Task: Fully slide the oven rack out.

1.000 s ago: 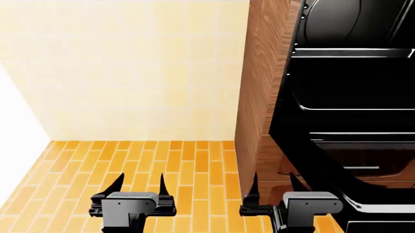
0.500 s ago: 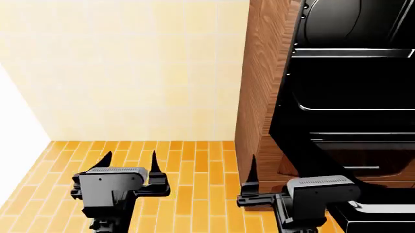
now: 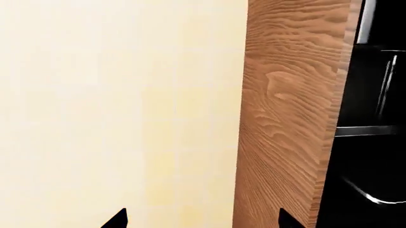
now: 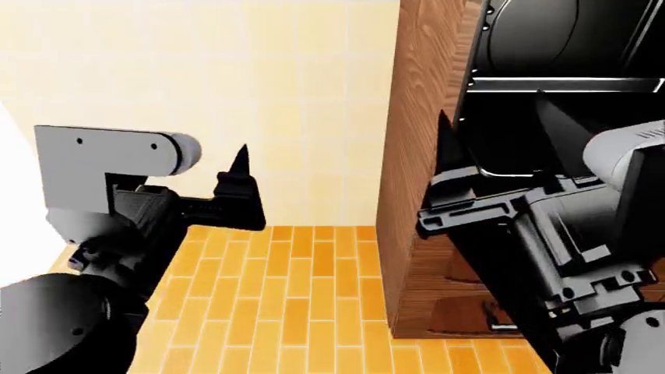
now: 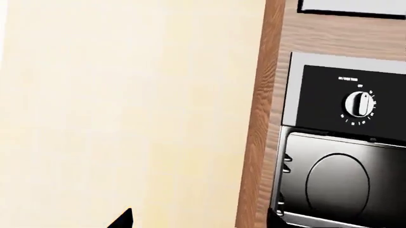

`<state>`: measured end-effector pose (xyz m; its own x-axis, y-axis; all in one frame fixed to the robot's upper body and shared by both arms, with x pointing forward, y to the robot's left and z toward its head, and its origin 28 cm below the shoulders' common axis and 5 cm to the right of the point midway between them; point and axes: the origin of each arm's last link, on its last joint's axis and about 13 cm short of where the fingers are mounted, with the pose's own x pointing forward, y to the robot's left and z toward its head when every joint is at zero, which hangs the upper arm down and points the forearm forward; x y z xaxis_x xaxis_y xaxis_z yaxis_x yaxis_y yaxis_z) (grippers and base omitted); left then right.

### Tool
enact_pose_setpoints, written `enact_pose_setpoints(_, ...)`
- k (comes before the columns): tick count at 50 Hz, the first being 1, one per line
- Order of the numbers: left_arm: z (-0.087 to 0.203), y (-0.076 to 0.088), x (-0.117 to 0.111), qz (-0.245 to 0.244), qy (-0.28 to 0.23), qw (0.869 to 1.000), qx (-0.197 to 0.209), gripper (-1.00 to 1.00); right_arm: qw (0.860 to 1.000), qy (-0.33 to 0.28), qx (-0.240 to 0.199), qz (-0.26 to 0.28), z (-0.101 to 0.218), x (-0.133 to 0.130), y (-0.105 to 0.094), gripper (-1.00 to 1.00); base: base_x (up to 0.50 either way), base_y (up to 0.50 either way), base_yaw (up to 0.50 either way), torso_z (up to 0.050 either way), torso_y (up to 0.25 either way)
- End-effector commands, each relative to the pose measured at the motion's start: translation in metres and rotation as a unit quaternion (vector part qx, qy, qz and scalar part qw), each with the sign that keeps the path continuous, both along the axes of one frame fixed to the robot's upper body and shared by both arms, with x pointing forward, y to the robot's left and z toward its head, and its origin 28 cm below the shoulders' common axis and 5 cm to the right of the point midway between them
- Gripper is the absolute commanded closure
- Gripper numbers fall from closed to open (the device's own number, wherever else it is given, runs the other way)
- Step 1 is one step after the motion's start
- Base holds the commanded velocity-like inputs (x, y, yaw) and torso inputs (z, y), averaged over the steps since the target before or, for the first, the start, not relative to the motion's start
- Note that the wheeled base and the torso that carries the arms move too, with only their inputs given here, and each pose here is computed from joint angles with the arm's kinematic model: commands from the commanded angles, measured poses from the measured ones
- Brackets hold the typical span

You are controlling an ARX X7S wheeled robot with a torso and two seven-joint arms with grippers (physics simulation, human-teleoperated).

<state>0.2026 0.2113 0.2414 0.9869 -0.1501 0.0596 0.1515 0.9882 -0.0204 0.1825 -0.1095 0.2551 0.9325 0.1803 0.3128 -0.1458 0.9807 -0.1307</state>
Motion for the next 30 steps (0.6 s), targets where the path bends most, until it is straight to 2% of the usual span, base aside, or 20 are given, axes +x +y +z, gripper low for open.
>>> enact_pose_setpoints(1, 0.055, 0.018, -0.032, -0.030, -0.019, 0.998, 0.056, -1.00, 0.996, -0.011, -0.077, -0.042, 0.058, -0.033, -0.019, -1.00, 0.00, 0.00, 0.00, 0.000, 0.000)
enact_pose_setpoints(7, 0.081, 0.024, -0.036, -0.026, -0.020, 0.998, 0.049, -1.00, 0.996, -0.001, -0.073, -0.053, 0.081, -0.038, -0.027, -1.00, 0.00, 0.00, 0.00, 0.000, 0.000)
enact_pose_setpoints(12, 0.093, 0.026, -0.036, -0.023, -0.016, 0.999, 0.046, -1.00, 0.994, 0.000, -0.090, -0.059, 0.092, -0.038, -0.029, -1.00, 0.00, 0.00, 0.00, 0.000, 0.000)
enact_pose_setpoints(16, 0.099, 0.026, -0.037, -0.018, -0.021, 0.998, 0.050, -1.00, 0.995, 0.005, -0.085, -0.060, 0.098, -0.037, -0.031, -1.00, 0.00, -0.08, 0.00, 0.000, 0.000)
enact_pose_setpoints(30, 0.107, 0.031, -0.033, 0.003, -0.024, 0.998, 0.062, -1.00, 0.995, 0.027, -0.070, -0.072, 0.112, -0.030, -0.039, -1.00, 0.00, -0.36, 0.00, 0.000, 0.000)
